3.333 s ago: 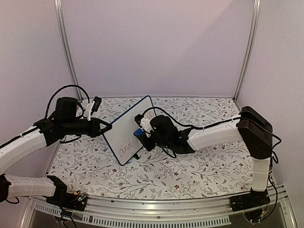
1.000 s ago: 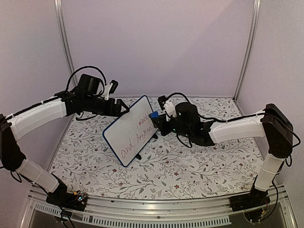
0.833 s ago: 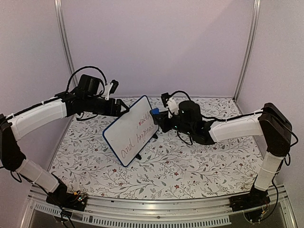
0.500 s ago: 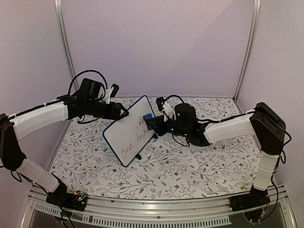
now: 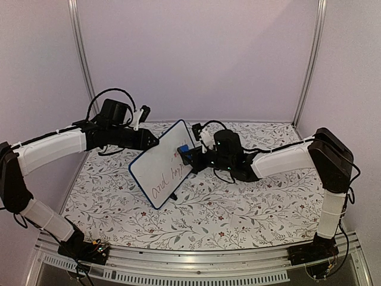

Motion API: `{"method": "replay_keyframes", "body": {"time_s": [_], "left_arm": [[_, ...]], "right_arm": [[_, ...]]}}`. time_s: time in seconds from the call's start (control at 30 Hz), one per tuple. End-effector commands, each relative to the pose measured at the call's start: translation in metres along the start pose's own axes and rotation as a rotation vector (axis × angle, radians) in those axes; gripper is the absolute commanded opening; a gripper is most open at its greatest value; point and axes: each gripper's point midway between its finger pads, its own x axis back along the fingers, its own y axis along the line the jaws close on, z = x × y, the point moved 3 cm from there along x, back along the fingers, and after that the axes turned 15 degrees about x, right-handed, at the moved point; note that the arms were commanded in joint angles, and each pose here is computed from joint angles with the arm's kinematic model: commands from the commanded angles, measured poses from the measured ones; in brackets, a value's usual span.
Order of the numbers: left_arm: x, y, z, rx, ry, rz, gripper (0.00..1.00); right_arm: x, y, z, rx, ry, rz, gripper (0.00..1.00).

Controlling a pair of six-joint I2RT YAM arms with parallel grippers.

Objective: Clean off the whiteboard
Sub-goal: Erase the center of the board.

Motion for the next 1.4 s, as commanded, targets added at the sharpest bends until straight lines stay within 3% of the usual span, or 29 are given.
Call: {"method": "replay_keyframes", "body": {"time_s": [0.0,0.53,0.93,1.37], "left_arm": [[-0.008,-0.004,0.008,-0.011,0.025,0.029,0.22],[-0.014,-0.003,0.013,-0.007,0.050,0.037,0.00],[-0.017,-0.002,0.016,0.001,0.064,0.041,0.00],[-0.017,-0.003,0.019,0.003,0.069,0.043,0.00]], "right_arm": [[-0.011,0.005,0.009,0.026,0.044,-0.005,0.18],[-0.026,0.022,0.034,0.112,0.106,0.008,0.17],[-0.038,0.015,0.013,0.134,0.074,0.079,0.17],[-0.041,0.036,0.062,0.170,0.191,0.047,0.17]]}}
